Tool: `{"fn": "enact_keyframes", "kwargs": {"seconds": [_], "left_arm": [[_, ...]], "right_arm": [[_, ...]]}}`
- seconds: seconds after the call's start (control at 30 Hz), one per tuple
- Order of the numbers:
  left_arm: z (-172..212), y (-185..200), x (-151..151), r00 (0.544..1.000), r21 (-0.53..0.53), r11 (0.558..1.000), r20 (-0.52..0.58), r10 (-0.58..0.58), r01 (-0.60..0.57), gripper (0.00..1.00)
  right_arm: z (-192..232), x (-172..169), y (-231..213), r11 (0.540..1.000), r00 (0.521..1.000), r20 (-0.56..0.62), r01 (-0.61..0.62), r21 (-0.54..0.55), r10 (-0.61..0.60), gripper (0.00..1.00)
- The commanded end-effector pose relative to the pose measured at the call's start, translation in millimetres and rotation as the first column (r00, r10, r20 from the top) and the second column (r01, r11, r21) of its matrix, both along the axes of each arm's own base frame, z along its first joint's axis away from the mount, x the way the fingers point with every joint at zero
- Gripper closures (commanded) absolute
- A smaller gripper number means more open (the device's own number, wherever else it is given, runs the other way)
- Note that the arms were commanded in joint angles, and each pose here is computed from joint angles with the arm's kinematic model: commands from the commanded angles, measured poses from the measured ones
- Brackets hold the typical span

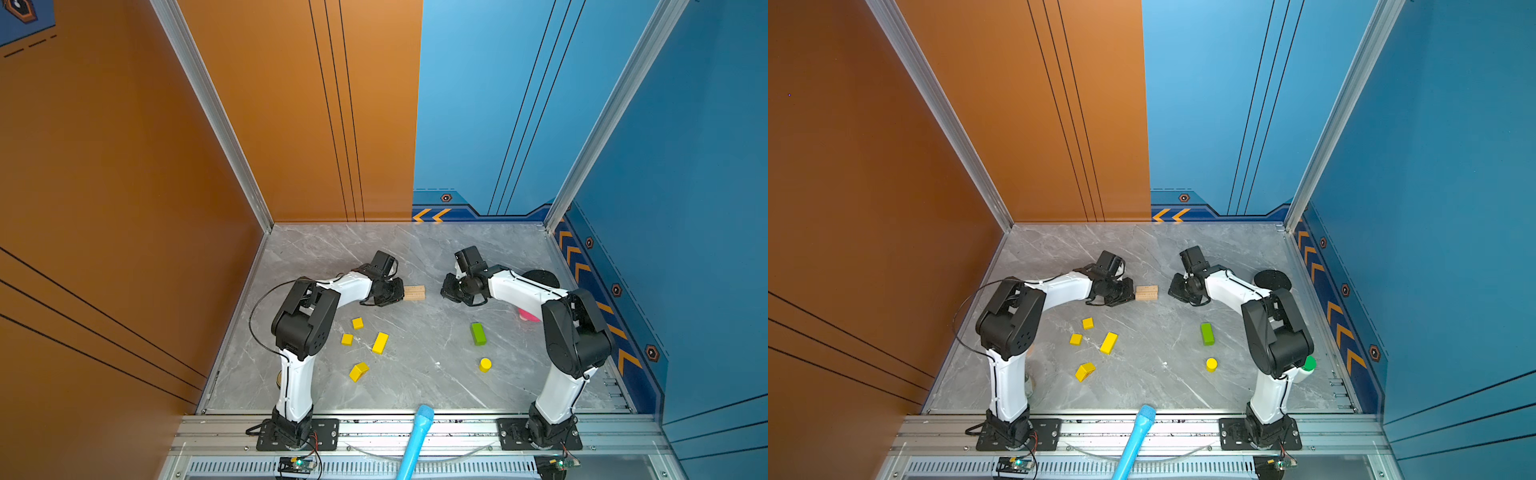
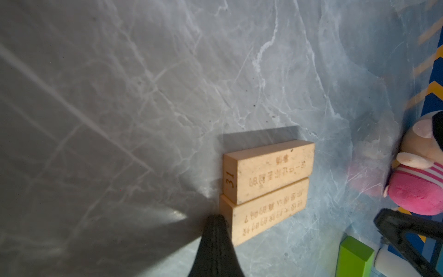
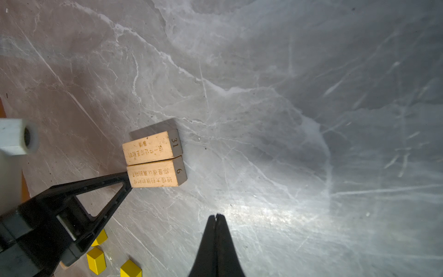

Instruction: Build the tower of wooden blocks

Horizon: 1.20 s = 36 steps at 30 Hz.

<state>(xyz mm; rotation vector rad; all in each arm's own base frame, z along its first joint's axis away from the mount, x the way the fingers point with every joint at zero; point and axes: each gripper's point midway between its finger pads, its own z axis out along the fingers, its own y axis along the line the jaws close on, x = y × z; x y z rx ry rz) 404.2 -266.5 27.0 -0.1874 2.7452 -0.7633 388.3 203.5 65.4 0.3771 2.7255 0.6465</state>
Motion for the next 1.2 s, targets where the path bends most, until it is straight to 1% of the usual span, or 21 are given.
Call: {"fn": "enact_keyframes", "kwargs": {"seconds": [0.0,0.87,1.17], "left_arm": [[-8.6,-3.3,-9.1,0.999,0.004,1.000,-0.039,-0.013,0.013,1.00],[-9.1,-8.9,-8.5,0.999,-0.004,1.000,-0.039,-0.020,0.020,1.00],[-10.7,-4.1,-7.2,0.999,0.005,1.000,-0.041,-0.009,0.010,1.00]], "right_arm": [[-5.4,-0.1,0.4,1.000,1.000,-0.014,0.006,0.010,-0.006,1.00],[-8.3,-2.1,0.4,1.000,1.000,-0.022,0.007,0.008,-0.007,1.00],[-7.0,-2.2,0.2,1.000,1.000,-0.019,0.006,0.008,-0.005,1.00]]}}
